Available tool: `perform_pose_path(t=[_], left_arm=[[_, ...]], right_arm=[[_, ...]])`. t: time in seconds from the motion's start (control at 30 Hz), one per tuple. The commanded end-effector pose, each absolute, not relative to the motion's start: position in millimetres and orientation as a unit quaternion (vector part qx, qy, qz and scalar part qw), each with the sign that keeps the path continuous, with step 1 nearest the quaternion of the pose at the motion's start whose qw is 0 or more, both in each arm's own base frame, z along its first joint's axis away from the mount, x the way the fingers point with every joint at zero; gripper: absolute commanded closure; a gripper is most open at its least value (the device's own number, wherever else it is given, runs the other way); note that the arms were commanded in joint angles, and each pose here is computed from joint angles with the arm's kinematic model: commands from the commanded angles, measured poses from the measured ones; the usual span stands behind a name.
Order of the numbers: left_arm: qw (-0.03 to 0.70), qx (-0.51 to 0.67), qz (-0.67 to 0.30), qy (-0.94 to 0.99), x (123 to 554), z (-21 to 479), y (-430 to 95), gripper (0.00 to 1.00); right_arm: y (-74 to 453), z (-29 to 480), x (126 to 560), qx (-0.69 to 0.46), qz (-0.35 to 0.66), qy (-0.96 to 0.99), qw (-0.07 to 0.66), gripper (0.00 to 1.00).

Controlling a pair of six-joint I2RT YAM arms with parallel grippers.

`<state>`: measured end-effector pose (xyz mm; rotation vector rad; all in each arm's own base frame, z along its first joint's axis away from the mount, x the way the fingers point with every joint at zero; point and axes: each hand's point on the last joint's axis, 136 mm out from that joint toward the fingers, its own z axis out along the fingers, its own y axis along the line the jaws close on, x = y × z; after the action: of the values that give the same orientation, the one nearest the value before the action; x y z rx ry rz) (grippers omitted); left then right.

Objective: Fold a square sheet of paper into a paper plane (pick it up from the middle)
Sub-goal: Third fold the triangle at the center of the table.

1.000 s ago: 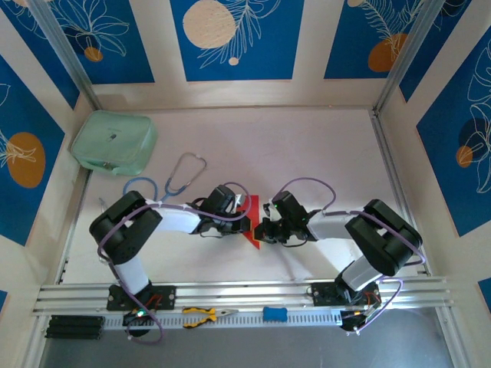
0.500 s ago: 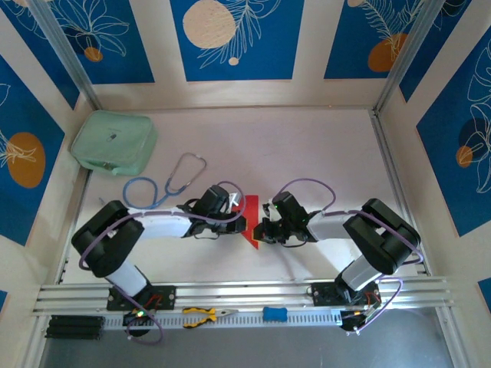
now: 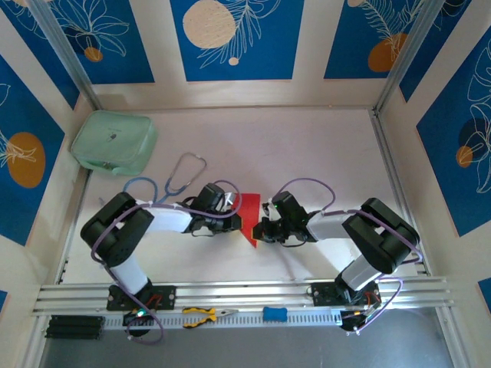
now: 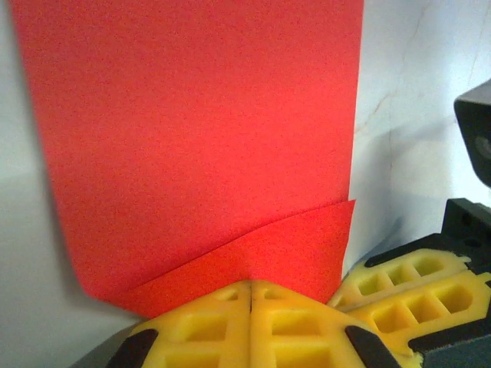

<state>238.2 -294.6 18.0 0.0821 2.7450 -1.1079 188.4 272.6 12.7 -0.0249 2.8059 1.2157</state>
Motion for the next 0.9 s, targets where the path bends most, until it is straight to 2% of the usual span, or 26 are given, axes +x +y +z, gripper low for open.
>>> perform_pose_path(t=[0.0, 0.33, 0.67, 0.87], left_arm=[[0.097, -0.034, -0.313, 0.944, 258, -10, -258, 0.97], [0.090, -0.053, -0.330, 0.938, 272, -1, -258, 0.96], [0.067, -0.077, -0.355, 0.929, 249, -5, -264, 0.97], [0.074, -0.080, -0.347, 0.931, 241, -2, -263, 0.97]], right_arm=[[241, -26, 159, 0.013, 0.323, 0.946, -0.016, 1.00], [237, -21, 161, 0.004, 0.328, 0.945, -0.012, 1.00], [269, 35, 193, -0.014, 0.379, 0.924, 0.043, 0.96], [288, 41, 209, -0.019, 0.382, 0.923, 0.050, 0.96]])
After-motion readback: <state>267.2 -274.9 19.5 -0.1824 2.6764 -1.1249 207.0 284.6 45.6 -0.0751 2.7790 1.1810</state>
